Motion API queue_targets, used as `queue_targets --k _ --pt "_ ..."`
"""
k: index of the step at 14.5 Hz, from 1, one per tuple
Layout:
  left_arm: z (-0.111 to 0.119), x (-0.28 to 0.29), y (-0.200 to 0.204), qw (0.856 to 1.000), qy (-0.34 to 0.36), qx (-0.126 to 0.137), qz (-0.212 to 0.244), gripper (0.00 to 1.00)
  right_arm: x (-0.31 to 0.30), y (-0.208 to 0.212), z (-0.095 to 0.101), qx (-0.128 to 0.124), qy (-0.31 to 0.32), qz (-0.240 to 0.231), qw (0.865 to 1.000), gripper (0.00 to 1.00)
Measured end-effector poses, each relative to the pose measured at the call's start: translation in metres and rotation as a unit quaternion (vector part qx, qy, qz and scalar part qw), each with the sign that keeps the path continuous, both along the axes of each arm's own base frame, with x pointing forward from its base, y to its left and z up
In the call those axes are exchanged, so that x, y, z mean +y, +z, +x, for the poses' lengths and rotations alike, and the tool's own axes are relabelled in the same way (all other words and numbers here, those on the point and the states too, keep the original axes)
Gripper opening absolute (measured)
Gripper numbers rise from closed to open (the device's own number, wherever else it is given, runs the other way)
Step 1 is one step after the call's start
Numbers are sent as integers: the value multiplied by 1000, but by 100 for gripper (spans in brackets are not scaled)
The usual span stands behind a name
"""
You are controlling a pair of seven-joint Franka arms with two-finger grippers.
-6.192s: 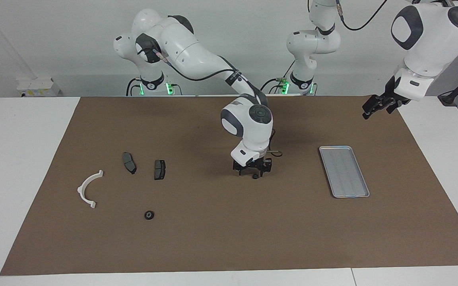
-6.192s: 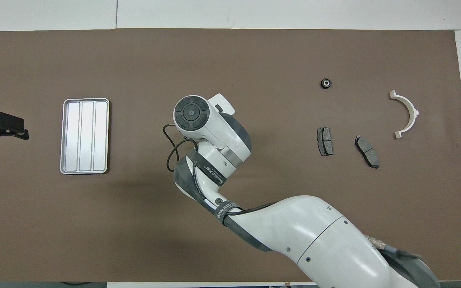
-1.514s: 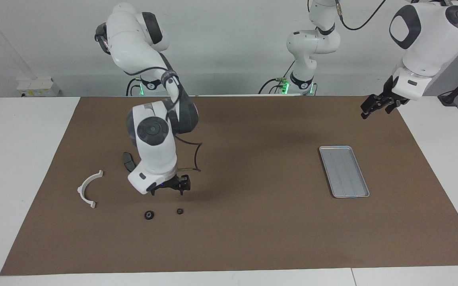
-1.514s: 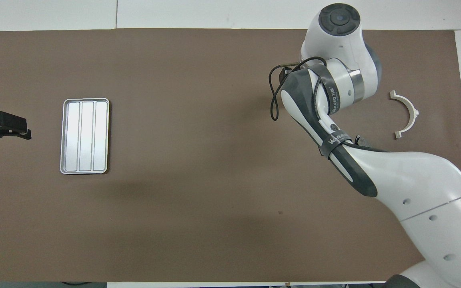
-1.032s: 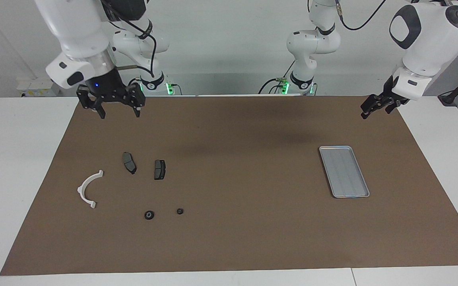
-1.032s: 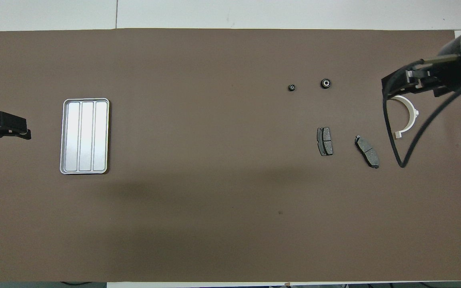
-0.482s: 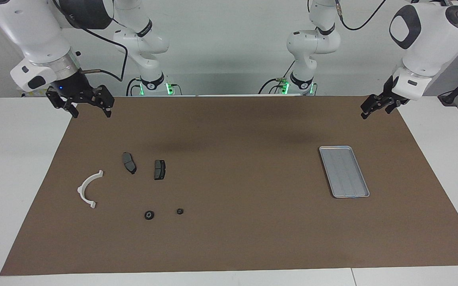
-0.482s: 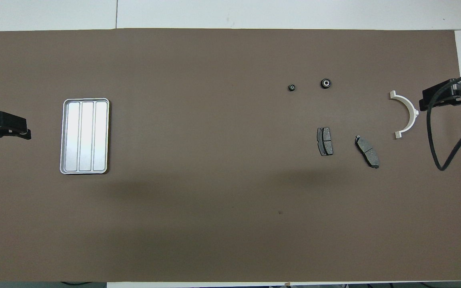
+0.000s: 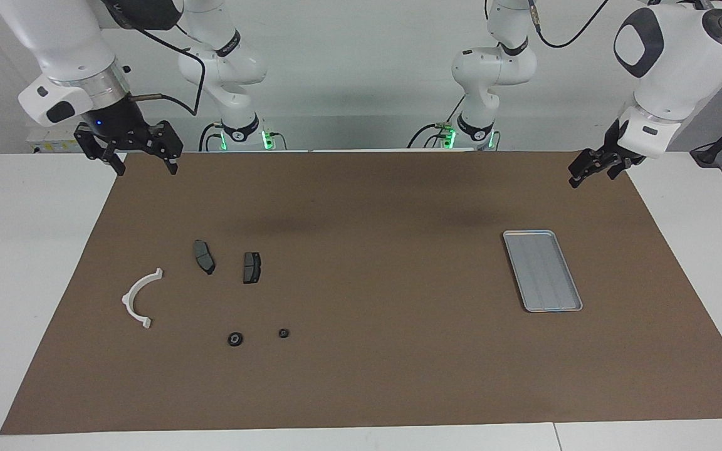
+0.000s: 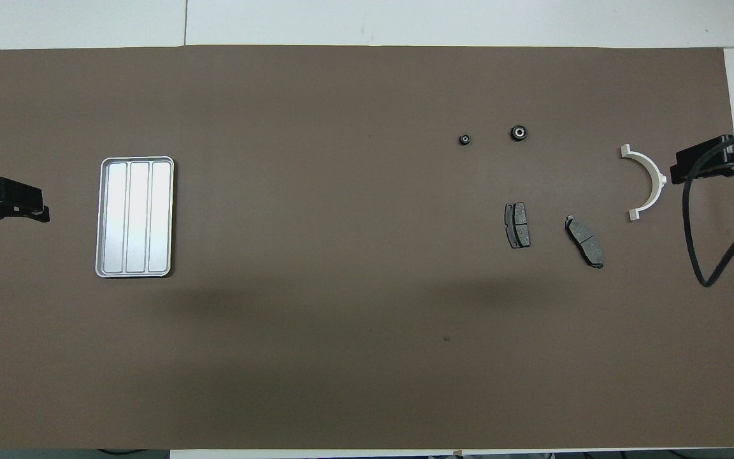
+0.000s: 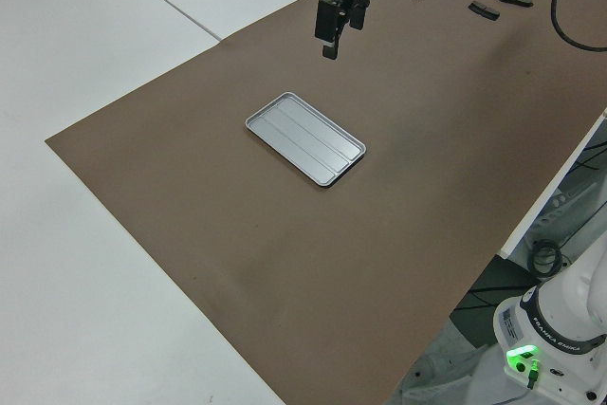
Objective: Place bearing gear from tray to pile
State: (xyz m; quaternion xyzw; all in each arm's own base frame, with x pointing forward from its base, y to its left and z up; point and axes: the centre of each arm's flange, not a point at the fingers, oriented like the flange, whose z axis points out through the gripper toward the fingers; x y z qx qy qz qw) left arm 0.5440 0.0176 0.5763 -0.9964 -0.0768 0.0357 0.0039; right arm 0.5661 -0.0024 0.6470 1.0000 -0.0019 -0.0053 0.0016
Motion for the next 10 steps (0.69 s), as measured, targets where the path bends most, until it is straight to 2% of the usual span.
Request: queue_targets --k 10 --pt "0 0 0 1000 0 0 0 100 0 -2 -1 3 0 0 1000 100"
